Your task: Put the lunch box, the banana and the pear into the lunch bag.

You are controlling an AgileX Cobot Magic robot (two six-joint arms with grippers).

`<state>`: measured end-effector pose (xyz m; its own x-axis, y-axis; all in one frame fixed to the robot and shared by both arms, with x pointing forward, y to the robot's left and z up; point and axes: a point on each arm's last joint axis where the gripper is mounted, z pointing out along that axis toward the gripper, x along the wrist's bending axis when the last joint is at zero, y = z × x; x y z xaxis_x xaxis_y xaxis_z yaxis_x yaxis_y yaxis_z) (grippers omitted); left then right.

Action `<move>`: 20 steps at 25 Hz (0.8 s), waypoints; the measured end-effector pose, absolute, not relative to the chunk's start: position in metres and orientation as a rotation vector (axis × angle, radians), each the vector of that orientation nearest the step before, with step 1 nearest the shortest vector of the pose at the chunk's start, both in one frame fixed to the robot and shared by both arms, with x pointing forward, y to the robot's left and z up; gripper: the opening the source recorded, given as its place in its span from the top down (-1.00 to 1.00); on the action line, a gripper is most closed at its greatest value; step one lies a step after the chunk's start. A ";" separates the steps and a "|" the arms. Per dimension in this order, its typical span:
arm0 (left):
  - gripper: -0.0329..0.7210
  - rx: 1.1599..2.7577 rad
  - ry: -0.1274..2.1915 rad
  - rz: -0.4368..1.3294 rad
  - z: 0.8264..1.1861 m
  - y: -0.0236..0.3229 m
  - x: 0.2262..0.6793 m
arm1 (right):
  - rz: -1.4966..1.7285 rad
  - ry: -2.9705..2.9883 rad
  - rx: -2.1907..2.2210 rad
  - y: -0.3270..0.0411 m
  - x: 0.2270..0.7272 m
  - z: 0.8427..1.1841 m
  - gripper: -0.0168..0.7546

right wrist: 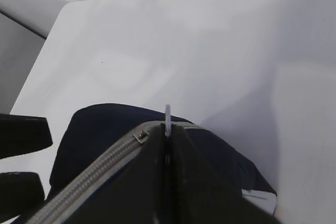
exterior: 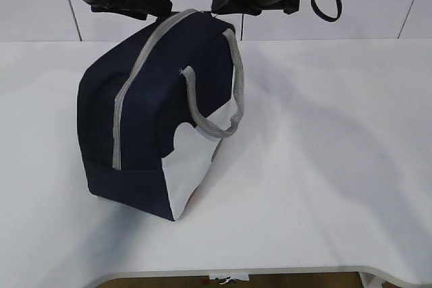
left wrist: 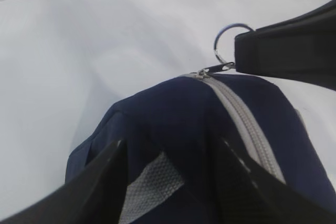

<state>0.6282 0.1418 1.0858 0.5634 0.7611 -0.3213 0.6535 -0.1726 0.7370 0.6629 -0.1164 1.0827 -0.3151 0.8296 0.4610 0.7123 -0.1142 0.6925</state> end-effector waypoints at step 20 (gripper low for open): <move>0.82 1.908 1.147 0.048 1.064 0.130 0.651 | 1.417 2.003 1.757 -0.116 0.663 1.083 0.98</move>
<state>0.6507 0.1300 1.0640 0.5718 0.7278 -0.3787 0.6937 -0.1824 0.6968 0.6628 -0.1162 1.0829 -0.3172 0.8279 0.4626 0.7120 -0.1144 0.6928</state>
